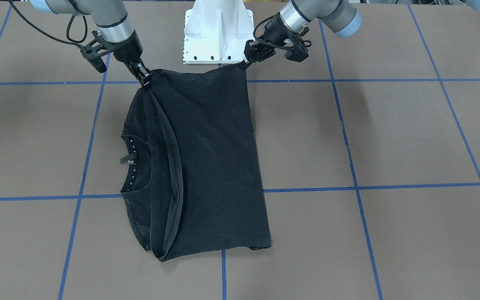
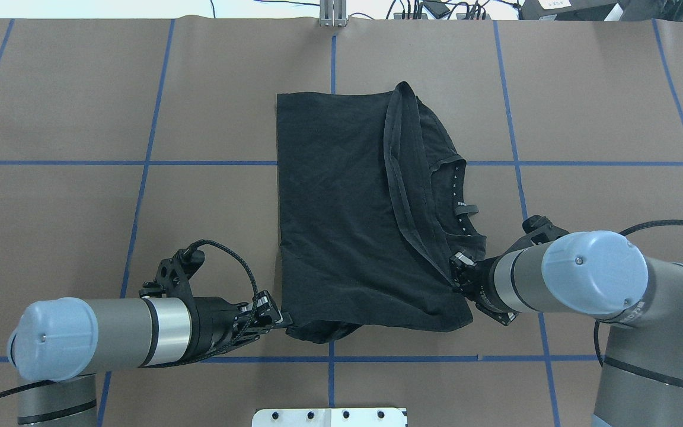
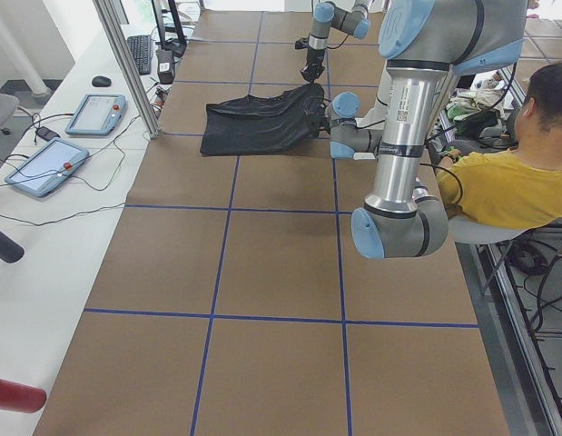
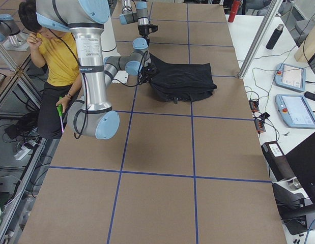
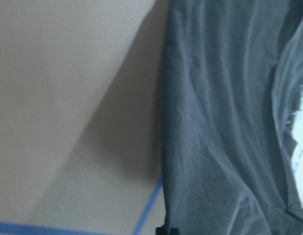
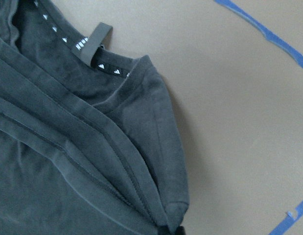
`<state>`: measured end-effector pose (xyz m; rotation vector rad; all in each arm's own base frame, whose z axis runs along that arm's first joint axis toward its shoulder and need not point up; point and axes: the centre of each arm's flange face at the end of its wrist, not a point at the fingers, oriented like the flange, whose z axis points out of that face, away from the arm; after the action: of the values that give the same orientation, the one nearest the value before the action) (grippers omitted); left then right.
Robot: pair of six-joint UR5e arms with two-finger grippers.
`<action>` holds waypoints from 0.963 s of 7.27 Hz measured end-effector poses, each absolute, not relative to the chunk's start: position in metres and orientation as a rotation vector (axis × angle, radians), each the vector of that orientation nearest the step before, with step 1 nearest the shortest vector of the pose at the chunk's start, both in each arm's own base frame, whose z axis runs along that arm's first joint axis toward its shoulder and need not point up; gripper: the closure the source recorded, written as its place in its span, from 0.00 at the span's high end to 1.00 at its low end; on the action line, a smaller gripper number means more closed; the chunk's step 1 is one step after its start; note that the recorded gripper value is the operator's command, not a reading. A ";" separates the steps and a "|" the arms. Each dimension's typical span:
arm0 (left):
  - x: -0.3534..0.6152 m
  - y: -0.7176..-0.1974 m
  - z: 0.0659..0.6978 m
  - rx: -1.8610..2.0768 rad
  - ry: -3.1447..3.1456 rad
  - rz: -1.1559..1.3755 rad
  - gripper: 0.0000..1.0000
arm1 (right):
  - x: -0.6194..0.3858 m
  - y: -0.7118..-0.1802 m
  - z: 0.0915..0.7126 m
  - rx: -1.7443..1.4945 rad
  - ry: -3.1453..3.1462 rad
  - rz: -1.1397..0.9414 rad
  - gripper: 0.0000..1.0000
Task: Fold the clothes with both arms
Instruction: 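Lift the near edge with both grippers and fold it away from the robot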
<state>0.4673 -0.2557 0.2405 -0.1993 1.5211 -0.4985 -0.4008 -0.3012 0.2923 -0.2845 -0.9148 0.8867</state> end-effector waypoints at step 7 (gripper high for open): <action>0.445 -0.512 0.229 0.074 1.358 -0.662 0.00 | -0.396 -0.597 0.258 -0.348 -0.887 1.000 0.00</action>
<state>0.4454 -0.5122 0.2289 0.0743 1.3578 -0.6622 -0.3962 -0.5970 0.2578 -0.3485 -0.8873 1.0001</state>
